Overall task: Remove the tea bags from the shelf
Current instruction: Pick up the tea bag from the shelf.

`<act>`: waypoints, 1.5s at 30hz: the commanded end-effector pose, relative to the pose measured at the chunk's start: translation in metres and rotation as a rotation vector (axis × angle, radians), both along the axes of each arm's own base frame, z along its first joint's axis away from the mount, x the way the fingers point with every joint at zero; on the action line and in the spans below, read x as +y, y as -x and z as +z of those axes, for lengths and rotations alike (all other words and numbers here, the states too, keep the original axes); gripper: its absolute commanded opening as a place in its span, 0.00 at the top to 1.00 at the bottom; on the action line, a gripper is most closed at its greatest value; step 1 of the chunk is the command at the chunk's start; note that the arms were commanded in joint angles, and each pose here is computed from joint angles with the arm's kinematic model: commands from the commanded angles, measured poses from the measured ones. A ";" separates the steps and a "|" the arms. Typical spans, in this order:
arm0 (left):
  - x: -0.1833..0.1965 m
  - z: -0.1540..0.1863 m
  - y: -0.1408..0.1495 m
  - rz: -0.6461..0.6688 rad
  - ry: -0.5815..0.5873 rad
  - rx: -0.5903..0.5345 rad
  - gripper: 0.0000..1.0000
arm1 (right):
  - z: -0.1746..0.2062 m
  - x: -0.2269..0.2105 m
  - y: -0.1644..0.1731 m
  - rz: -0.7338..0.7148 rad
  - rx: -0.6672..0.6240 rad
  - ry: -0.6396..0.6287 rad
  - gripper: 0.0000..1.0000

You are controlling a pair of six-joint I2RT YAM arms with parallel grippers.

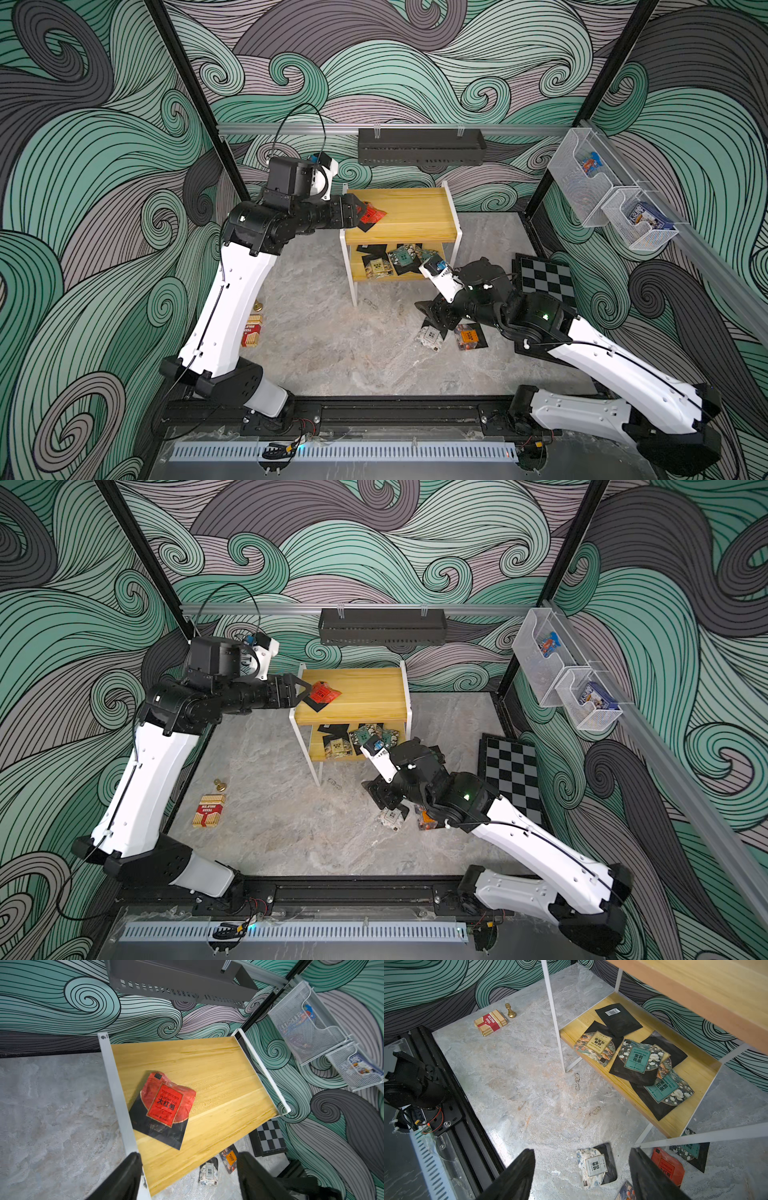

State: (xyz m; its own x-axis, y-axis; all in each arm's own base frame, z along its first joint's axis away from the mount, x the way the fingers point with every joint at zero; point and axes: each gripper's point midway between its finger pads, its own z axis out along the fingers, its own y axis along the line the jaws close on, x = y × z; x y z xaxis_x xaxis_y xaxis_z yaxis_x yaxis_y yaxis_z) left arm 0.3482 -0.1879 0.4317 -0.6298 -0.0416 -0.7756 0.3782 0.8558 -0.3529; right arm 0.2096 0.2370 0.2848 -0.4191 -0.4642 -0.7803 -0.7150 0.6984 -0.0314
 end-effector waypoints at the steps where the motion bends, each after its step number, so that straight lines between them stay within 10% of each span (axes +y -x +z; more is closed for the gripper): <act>1: -0.006 -0.001 -0.006 -0.030 -0.095 -0.038 0.22 | -0.005 -0.004 0.004 -0.010 0.035 -0.021 0.25; 25: -0.034 -0.051 -0.053 0.062 -0.356 -0.021 0.10 | -0.015 -0.020 0.008 -0.039 0.058 -0.042 0.24; 45: -0.059 -0.084 -0.015 -0.071 -0.321 0.125 0.22 | -0.011 -0.033 -0.001 -0.082 0.029 -0.049 0.24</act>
State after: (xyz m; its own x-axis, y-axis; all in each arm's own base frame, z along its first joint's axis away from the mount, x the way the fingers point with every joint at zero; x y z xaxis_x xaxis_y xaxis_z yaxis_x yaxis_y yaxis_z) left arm 0.3848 -0.2441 0.3565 -0.6692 0.2201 -0.7098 0.3873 0.9184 -0.0804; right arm 0.2102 0.2062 0.2732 -0.4861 -0.3939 -0.7801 -0.6540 0.7560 0.0258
